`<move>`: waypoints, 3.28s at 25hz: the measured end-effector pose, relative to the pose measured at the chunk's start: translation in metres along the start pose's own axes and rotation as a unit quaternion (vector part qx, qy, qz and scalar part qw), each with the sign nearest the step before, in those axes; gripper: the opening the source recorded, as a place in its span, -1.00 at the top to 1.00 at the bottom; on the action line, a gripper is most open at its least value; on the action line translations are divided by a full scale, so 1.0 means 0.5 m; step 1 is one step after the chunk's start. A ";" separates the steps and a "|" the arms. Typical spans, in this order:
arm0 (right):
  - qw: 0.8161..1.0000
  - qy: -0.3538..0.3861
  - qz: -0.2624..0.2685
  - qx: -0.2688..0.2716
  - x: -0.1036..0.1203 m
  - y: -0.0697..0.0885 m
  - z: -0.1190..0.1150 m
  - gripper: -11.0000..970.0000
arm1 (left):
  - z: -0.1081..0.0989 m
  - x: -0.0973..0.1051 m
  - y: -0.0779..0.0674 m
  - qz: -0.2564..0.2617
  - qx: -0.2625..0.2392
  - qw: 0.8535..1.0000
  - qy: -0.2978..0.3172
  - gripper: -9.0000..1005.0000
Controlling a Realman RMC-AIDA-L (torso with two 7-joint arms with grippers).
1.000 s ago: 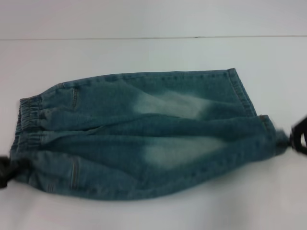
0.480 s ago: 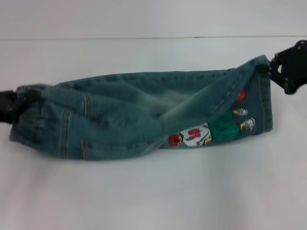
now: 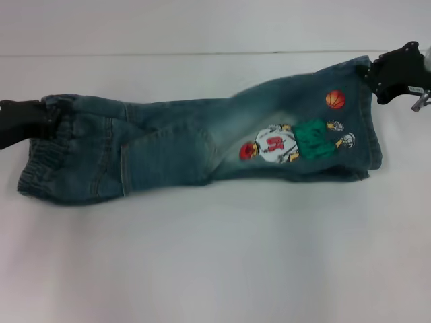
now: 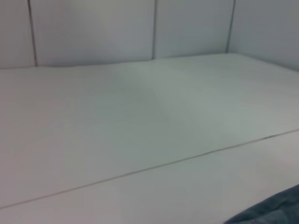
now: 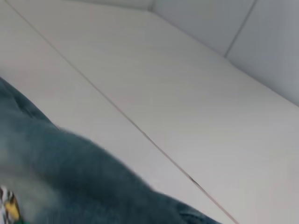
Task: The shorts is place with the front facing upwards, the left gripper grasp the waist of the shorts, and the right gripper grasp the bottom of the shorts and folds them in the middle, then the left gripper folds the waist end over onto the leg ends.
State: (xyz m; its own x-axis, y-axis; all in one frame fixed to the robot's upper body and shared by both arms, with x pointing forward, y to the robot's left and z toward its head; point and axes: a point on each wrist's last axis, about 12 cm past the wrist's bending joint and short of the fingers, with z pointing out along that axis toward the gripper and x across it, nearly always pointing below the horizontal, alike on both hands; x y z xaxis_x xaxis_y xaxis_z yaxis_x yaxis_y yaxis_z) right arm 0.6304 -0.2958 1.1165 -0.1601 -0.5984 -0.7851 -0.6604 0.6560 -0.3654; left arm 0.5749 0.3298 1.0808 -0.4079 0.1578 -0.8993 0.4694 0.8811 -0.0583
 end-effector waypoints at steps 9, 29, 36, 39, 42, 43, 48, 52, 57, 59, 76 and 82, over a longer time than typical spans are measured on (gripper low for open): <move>1.000 0.008 -0.013 0.024 0.017 0.005 0.018 0.96 | -0.002 0.004 0.029 -0.003 -0.065 0.998 0.002 0.89; 0.999 0.035 -0.018 0.023 0.034 0.025 0.033 0.77 | -0.001 0.028 0.022 0.040 -0.068 0.995 0.053 0.87; 0.998 0.047 -0.009 0.031 0.058 0.026 0.019 0.24 | -0.013 0.036 0.030 0.065 -0.075 0.990 0.095 0.39; 0.999 0.044 -0.007 0.031 0.059 0.026 0.014 0.05 | -0.025 0.031 0.037 0.073 -0.083 0.989 0.098 0.16; 0.999 0.036 -0.001 0.023 0.060 0.030 0.009 -0.09 | -0.037 0.029 0.041 0.072 -0.086 0.989 0.097 -0.10; 0.999 0.033 0.001 0.021 0.060 0.031 0.008 -0.13 | -0.041 0.030 0.042 0.070 -0.084 0.989 0.097 -0.19; 0.999 0.027 0.001 0.026 0.059 0.028 0.001 -0.36 | -0.053 0.035 0.034 0.067 -0.055 0.991 0.104 -0.49; 0.999 0.027 -0.001 0.025 0.060 0.029 0.000 -0.53 | -0.051 0.045 0.029 0.070 -0.043 0.989 0.125 -0.67; 0.999 0.027 -0.003 0.022 0.059 0.032 0.001 -0.58 | -0.052 0.047 0.033 0.065 -0.052 0.988 0.131 -0.70; 0.999 0.025 -0.001 0.020 0.059 0.033 0.001 -0.58 | -0.054 0.046 0.035 0.064 -0.055 0.988 0.130 -0.70; 0.971 -0.154 -0.014 -0.181 0.085 0.153 -0.116 -0.55 | -0.221 0.151 0.004 -0.011 -0.008 0.998 -0.058 -0.58; 0.946 -0.193 -0.028 -0.261 0.099 0.210 -0.141 -0.55 | -0.225 0.202 0.007 -0.008 -0.030 1.000 0.004 -0.53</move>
State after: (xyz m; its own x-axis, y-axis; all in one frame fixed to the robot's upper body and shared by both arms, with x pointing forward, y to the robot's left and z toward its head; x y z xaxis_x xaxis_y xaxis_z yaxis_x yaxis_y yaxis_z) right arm 0.5017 -0.2888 1.0746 0.0993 -0.3479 -0.9323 -0.9478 0.2522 -0.1951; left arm 0.4471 0.3989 1.0388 -0.4215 0.1472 -0.8948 0.4155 0.9084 -0.0463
